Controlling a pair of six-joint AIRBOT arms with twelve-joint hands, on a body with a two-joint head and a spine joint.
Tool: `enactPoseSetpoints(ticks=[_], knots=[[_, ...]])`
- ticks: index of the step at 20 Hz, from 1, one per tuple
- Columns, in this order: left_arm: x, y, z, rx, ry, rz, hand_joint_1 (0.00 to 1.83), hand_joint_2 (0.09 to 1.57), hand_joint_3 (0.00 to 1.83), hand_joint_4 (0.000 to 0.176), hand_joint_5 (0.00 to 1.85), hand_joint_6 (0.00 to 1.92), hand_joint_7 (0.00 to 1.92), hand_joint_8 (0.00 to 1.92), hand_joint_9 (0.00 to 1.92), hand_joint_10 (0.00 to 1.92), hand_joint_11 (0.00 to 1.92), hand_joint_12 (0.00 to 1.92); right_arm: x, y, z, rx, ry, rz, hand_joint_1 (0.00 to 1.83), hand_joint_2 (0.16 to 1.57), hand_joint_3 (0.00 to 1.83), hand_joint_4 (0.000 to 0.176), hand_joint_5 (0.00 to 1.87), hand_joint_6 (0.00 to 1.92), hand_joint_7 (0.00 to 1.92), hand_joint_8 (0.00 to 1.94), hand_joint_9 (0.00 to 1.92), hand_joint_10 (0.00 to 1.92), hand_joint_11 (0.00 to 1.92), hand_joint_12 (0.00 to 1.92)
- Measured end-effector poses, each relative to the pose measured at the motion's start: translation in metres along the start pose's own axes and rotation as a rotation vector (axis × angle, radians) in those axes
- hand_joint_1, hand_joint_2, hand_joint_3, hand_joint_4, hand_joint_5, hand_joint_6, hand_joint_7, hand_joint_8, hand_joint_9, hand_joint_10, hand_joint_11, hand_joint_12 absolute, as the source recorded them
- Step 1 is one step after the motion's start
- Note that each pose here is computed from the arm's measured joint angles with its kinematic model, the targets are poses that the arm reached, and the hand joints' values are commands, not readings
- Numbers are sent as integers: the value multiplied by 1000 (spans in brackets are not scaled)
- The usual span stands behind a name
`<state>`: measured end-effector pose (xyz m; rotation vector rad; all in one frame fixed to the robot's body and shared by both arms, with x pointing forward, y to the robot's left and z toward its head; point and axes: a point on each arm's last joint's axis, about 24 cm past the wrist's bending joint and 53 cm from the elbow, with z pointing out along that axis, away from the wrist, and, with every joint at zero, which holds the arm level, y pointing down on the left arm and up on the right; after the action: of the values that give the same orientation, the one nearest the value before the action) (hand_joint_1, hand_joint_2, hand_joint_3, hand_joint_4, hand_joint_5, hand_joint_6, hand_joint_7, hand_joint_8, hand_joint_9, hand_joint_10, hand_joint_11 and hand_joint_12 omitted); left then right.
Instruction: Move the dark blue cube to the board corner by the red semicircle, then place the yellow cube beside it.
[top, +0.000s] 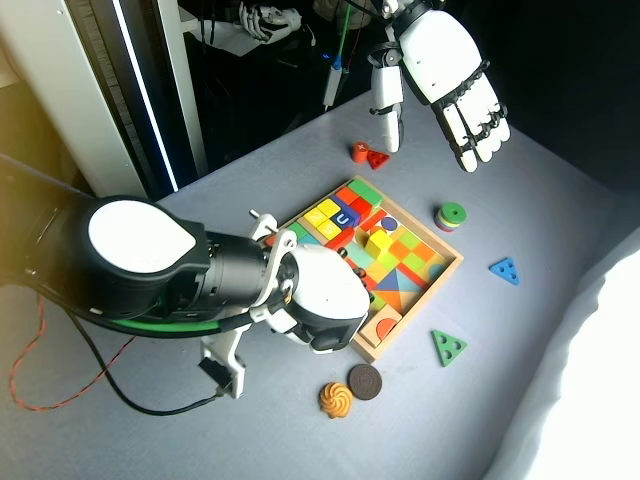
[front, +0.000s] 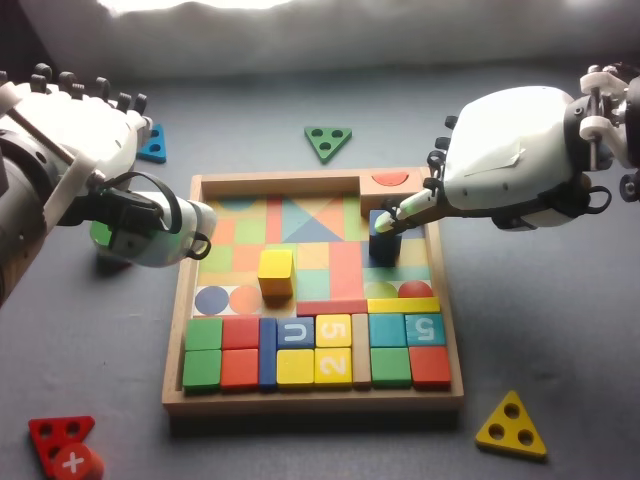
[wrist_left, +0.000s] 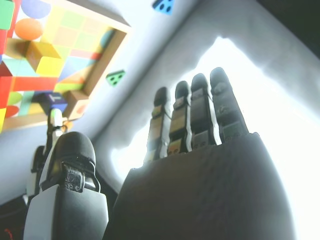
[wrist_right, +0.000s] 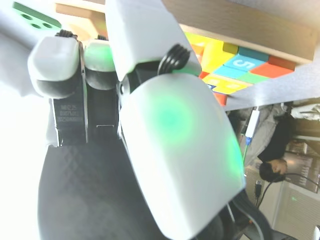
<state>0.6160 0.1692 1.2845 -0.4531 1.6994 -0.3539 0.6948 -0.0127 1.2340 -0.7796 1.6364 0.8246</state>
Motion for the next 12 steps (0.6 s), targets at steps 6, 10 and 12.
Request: enactPoseSetpoints(ticks=[6, 10, 12], knots=[[0, 0, 0, 0, 0, 1, 77, 1253, 1, 0, 118, 2, 75, 3, 49, 5, 1, 1, -1, -18, -8, 35, -3, -3, 1757, 1139, 0, 0, 408, 6, 1070, 1941, 1199, 1921, 1293, 1921], [0, 0, 0, 0, 0, 1, 46, 1258, 2, 0, 124, 4, 75, 1, 48, 3, 5, 3, -1, -23, -11, 44, -2, -35, 1770, 1145, 0, 0, 407, 3, 1037, 1941, 1157, 1921, 1281, 1921], [0, 0, 0, -1, -1, 1, 40, 1255, 0, 0, 123, 3, 79, 3, 55, 5, 14, 7, 0, -27, -13, 50, 0, -34, 1770, 1136, 0, 0, 393, 5, 1056, 1941, 1212, 1921, 1326, 1921]])
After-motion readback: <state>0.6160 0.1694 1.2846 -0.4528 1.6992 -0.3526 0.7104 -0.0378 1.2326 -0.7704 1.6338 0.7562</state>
